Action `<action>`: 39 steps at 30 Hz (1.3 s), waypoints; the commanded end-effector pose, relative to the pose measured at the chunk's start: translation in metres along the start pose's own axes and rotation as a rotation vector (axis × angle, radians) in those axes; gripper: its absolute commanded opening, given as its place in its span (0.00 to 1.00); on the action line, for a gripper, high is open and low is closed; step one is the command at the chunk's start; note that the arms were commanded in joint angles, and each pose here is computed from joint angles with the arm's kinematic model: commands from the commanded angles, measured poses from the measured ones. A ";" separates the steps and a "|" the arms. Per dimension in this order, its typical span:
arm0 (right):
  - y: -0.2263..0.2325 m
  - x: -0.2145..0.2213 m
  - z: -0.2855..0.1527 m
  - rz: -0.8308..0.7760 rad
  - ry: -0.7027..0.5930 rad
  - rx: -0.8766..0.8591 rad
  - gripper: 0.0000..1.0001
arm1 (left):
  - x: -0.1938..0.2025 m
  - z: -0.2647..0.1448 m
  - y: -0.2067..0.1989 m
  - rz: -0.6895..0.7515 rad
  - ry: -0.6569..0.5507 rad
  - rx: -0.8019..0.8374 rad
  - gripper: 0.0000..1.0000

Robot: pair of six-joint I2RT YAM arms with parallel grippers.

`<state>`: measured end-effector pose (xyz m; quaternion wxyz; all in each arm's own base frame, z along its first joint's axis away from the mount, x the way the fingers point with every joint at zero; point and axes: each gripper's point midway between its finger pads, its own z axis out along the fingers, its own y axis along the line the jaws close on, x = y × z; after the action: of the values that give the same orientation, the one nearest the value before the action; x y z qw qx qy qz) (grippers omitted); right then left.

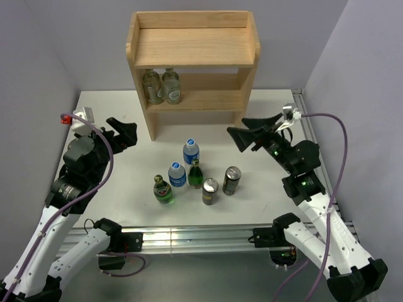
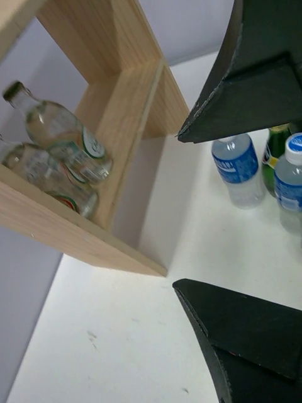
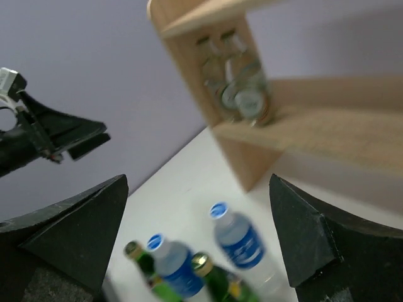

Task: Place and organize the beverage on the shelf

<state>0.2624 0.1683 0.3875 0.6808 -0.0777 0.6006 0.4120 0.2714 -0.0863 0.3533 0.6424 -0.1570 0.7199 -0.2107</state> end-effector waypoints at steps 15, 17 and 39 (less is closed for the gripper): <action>-0.055 0.117 -0.065 0.179 0.184 0.608 0.93 | 0.030 -0.017 0.046 0.159 0.073 -0.122 0.95; -0.057 0.133 -0.084 0.172 0.191 0.698 0.93 | 0.033 -0.016 0.045 0.163 0.085 -0.121 0.95; -0.046 0.231 -0.159 -0.006 0.309 0.970 1.00 | 0.036 -0.017 0.042 0.168 0.092 -0.093 0.94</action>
<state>0.1509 0.1450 0.1184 0.5180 0.1640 0.8391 0.0270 0.2533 -0.0634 0.2993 0.6094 -0.1304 0.7720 -0.1252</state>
